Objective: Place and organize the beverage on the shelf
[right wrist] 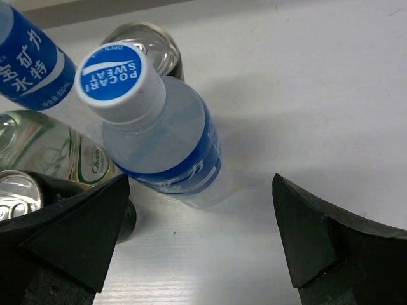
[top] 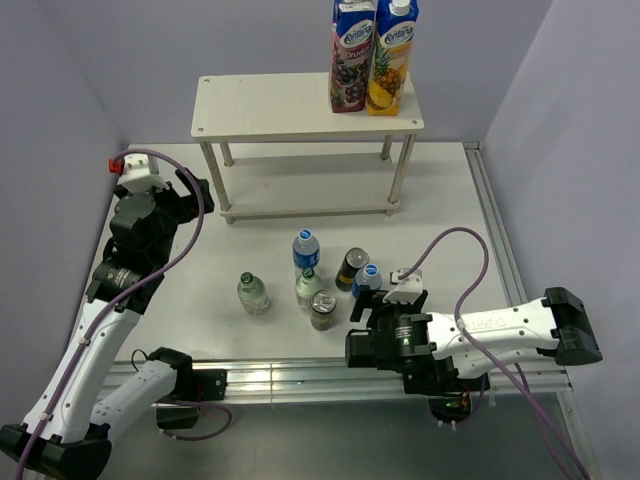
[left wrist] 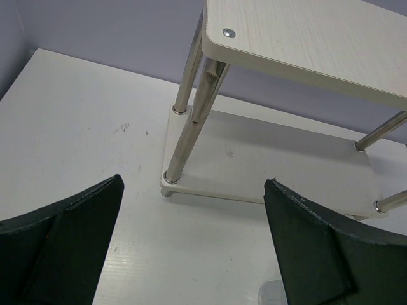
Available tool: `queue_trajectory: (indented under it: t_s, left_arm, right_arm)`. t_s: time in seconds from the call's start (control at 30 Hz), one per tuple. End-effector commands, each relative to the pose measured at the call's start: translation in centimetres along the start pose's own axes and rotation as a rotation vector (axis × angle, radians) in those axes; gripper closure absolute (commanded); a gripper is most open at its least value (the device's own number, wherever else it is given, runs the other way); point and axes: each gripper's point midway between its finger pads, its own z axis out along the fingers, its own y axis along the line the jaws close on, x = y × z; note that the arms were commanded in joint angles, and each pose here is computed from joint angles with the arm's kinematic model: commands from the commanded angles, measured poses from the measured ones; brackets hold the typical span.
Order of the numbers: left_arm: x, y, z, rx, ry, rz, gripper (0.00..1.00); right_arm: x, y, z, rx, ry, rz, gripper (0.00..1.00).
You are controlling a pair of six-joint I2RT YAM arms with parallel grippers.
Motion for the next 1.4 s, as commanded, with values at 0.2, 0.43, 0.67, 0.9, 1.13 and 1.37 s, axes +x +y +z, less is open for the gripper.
queue_trajectory:
  t_s: [0.2, 0.43, 0.67, 0.9, 1.13, 1.37]
  left_arm:
    - [-0.8, 0.0, -0.2, 0.000, -0.033, 0.001, 0.01]
    - [-0.8, 0.0, -0.1, -0.001, -0.031, 0.000, 0.01]
    - [-0.5, 0.0, 0.0, -0.003, -0.024, 0.005, 0.01]
    - [-0.7, 0.0, 0.0, 0.000, -0.027, 0.003, 0.01]
    - [-0.8, 0.0, -0.1, -0.001, -0.031, 0.002, 0.01]
    - [-0.9, 0.1, -0.2, -0.001, -0.035, 0.000, 0.01]
  right_arm:
    - [1.0, 1.8, 3.1, -0.080, 0.019, 0.117, 0.00]
    - [2.1, 2.3, 4.2, -0.051, 0.012, 0.067, 0.00]
    - [1.7, 1.6, 4.8, -0.006, -0.020, 0.082, 0.34]
    - [1.7, 1.2, 4.7, 0.004, -0.013, 0.060, 0.63]
    - [-0.8, 2.4, 3.0, -0.030, 0.012, 0.077, 1.00]
    - [-9.2, 3.2, -1.7, -0.112, -0.050, 0.057, 1.00]
